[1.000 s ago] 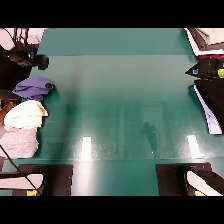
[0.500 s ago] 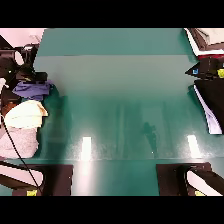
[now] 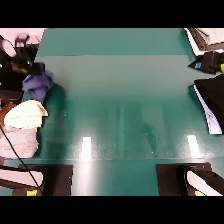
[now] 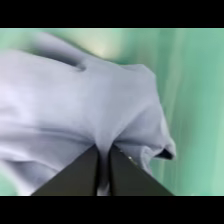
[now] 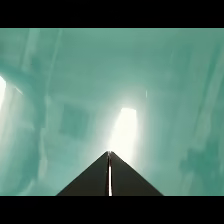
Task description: Fold the shirts.
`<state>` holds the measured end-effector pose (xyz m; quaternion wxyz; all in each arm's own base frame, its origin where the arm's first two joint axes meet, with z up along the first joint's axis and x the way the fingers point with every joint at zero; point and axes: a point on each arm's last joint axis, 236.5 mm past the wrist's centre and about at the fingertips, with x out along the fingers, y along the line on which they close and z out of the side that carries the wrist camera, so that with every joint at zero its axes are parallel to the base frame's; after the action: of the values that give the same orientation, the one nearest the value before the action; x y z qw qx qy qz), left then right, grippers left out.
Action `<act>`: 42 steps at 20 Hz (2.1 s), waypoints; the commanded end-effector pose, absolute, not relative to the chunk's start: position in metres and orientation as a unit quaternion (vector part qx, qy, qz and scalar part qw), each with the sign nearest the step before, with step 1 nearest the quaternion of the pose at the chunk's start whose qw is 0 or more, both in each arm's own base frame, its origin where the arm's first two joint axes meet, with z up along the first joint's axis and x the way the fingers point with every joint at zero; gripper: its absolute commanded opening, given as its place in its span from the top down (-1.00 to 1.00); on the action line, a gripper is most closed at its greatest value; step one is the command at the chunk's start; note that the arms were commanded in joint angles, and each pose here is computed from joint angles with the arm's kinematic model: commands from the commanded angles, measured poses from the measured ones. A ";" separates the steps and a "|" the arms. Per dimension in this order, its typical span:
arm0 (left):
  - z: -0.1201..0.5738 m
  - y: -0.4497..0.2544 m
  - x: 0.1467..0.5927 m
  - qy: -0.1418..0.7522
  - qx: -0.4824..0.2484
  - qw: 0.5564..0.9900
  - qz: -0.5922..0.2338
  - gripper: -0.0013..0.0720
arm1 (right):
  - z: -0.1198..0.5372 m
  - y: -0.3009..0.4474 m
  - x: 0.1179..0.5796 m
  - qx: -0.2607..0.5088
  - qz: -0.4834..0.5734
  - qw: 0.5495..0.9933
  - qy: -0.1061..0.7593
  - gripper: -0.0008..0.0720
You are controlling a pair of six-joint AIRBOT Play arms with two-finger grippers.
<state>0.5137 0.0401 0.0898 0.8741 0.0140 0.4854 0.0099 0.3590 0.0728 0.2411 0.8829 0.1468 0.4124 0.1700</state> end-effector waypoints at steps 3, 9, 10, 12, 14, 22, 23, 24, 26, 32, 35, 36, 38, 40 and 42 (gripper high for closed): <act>0.314 -0.094 0.455 0.278 0.033 0.936 -0.216 0.90 | 0.332 0.067 0.378 0.132 0.165 0.938 0.276 0.92; 0.417 -0.237 0.318 0.142 0.034 0.864 -0.482 0.90 | 0.367 0.068 0.371 0.121 0.169 0.950 0.234 0.92; 0.409 -0.249 0.316 0.151 0.041 0.857 -0.491 0.90 | 0.366 0.069 0.370 0.122 0.171 0.949 0.237 0.92; 0.376 -0.271 0.318 0.188 0.053 0.841 -0.504 0.90 | 0.360 0.071 0.367 0.120 0.175 0.945 0.251 0.93; 0.326 -0.292 0.330 0.246 0.058 0.820 -0.513 0.90 | 0.355 0.072 0.364 0.118 0.177 0.941 0.263 0.92; 0.175 -0.284 0.398 0.449 -0.022 0.779 -0.437 -0.78 | 0.343 0.072 0.356 0.106 0.180 0.934 0.290 0.92; 0.174 -0.267 0.398 0.467 -0.031 0.775 -0.425 -0.78 | 0.343 0.072 0.356 0.097 0.182 0.935 0.288 0.92; 0.169 -0.250 0.396 0.491 -0.041 0.766 -0.412 -0.78 | 0.343 0.072 0.356 0.095 0.183 0.935 0.288 0.92; 0.150 -0.223 0.390 0.538 -0.063 0.746 -0.387 -0.78 | 0.343 0.072 0.356 0.095 0.183 0.935 0.288 0.92; 0.043 -0.221 0.361 0.629 -0.114 0.686 -0.348 -0.78 | 0.343 0.072 0.356 0.092 0.184 0.935 0.288 0.92; -0.014 -0.228 0.331 0.665 -0.121 0.658 -0.333 -0.78 | 0.340 0.073 0.356 0.093 0.185 0.934 0.291 0.92; -0.029 -0.231 0.322 0.674 -0.122 0.651 -0.327 -0.78 | 0.336 0.073 0.356 0.095 0.186 0.932 0.297 0.92; -0.049 -0.239 0.309 0.676 -0.116 0.649 -0.328 -0.78 | 0.318 0.074 0.356 0.100 0.187 0.923 0.322 0.92; -0.052 -0.249 0.307 0.671 -0.110 0.653 -0.334 -0.78 | 0.296 0.075 0.356 0.108 0.189 0.911 0.351 0.92; -0.049 -0.257 0.310 0.659 -0.114 0.660 -0.341 -0.78 | 0.278 0.076 0.355 0.114 0.188 0.901 0.374 0.92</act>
<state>0.3113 -0.2474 -0.0402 0.6514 -0.1121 0.6698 -0.3384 0.3574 0.0736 0.3007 0.9147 0.1063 0.3429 0.1856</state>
